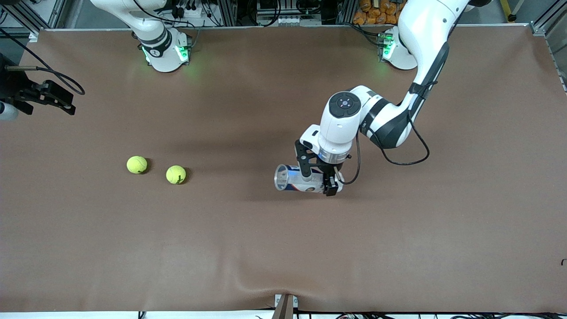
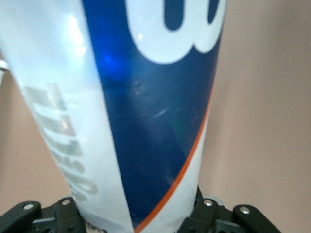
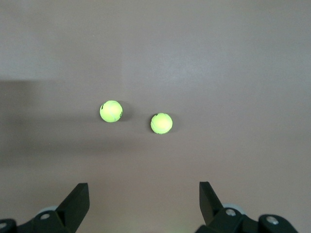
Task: Insert tennis ball vertically with right arm
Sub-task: 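Lift the can upright with the left gripper, opening facing up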
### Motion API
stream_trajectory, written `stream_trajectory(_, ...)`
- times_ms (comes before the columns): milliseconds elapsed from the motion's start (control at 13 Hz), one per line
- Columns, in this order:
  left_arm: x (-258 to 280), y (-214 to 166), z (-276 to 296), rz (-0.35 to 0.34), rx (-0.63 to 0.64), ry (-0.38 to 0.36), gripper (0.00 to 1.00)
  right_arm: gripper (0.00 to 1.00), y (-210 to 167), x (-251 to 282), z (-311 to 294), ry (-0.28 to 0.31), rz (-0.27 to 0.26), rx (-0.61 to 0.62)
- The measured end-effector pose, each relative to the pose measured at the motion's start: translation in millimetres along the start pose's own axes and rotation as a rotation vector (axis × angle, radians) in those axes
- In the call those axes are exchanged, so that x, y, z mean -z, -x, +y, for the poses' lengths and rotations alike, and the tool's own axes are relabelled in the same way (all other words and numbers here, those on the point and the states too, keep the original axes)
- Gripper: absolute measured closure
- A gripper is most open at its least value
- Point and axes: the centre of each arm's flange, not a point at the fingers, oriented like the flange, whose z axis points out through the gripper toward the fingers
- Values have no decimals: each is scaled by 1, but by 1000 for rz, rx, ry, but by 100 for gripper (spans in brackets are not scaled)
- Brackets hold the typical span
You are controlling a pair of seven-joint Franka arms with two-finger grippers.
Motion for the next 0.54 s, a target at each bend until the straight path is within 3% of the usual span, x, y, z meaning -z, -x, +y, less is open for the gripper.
stream_trajectory(307,6,-24,0,253,217,-41,29,0,-4,-7,2,3,-12,-4)
stream_trajectory(537,-12,-36,14,395,342,-48,29,0,-13,-20,7,38,-28,-7)
